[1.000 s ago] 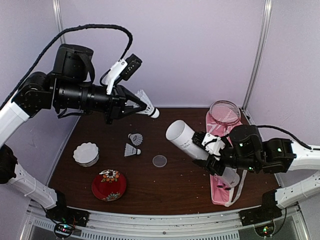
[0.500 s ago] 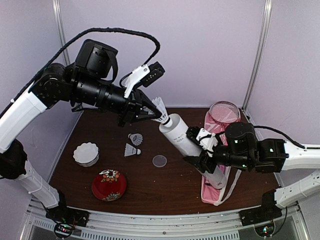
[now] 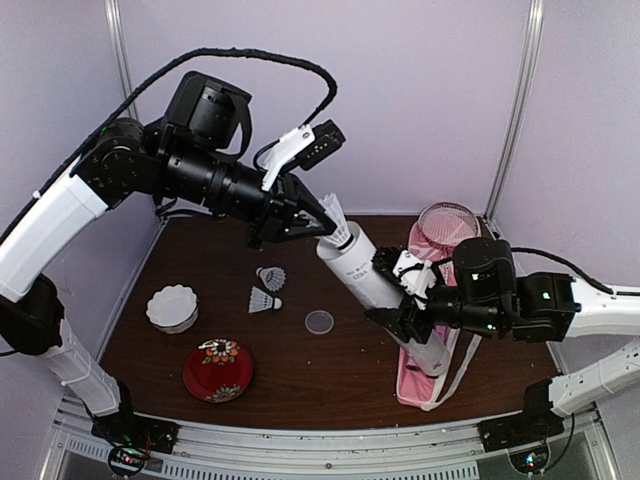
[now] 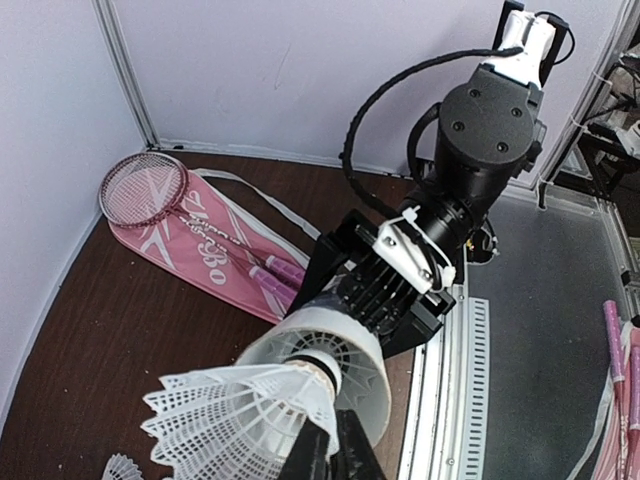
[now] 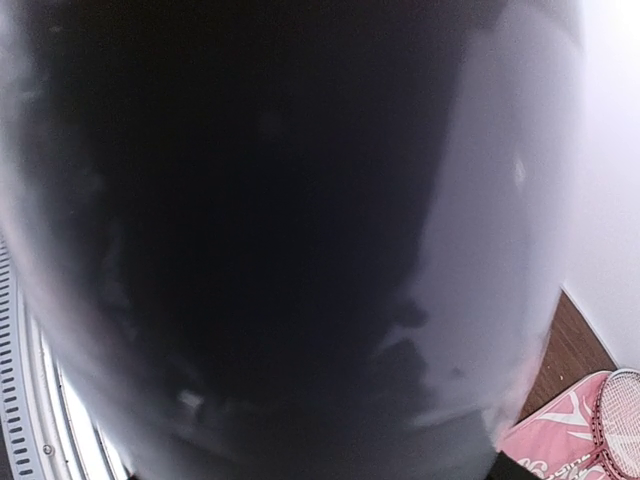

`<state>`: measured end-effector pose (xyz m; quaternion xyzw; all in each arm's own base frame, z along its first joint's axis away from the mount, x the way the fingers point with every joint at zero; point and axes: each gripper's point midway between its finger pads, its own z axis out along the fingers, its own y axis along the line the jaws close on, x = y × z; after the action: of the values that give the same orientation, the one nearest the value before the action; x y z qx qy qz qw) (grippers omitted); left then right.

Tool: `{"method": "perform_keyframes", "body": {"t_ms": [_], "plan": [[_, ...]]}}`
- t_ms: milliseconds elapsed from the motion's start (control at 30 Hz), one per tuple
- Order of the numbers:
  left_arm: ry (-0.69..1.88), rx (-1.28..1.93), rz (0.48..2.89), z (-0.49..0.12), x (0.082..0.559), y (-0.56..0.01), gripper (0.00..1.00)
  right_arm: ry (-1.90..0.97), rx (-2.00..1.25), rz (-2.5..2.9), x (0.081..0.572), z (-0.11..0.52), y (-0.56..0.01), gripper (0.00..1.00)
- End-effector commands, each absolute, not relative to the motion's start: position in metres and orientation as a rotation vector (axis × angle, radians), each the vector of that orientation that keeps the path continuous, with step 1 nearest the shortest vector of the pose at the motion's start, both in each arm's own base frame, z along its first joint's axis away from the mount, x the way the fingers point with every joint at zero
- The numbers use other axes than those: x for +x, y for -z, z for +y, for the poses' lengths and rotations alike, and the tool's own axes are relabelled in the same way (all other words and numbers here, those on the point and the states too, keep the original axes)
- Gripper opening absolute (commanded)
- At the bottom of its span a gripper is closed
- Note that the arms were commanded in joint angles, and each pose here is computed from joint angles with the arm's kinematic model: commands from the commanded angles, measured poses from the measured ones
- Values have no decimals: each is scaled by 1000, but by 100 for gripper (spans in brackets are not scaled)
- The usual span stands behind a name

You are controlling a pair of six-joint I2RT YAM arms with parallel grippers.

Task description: Pack up the badminton gear

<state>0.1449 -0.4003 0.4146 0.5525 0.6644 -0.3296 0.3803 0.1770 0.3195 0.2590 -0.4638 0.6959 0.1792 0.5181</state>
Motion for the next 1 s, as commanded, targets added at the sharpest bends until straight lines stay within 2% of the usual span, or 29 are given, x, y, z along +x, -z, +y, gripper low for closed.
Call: {"method": "perform_keyframes", "body": {"t_ms": [0, 167, 300, 400, 667, 833, 967], "plan": [[878, 1438, 1648, -406, 140, -424, 12, -467, -1064, 1619, 176, 317, -290, 50], [901, 1426, 1630, -407, 138, -433, 48, -495, -1061, 1600, 174, 320, -300, 50], [917, 1377, 1590, -399, 137, -452, 69, -501, -1054, 1591, 174, 320, -303, 50], [928, 1314, 1562, -390, 141, -464, 77, -518, -1027, 1573, 174, 317, -313, 50], [966, 1038, 1588, -346, 184, -479, 82, -587, -878, 1512, 179, 300, -359, 51], [954, 873, 1673, -325, 218, -463, 83, -661, -707, 1467, 196, 294, -385, 52], [955, 820, 1715, -320, 234, -445, 83, -833, -637, 1356, 195, 310, -399, 54]]}}
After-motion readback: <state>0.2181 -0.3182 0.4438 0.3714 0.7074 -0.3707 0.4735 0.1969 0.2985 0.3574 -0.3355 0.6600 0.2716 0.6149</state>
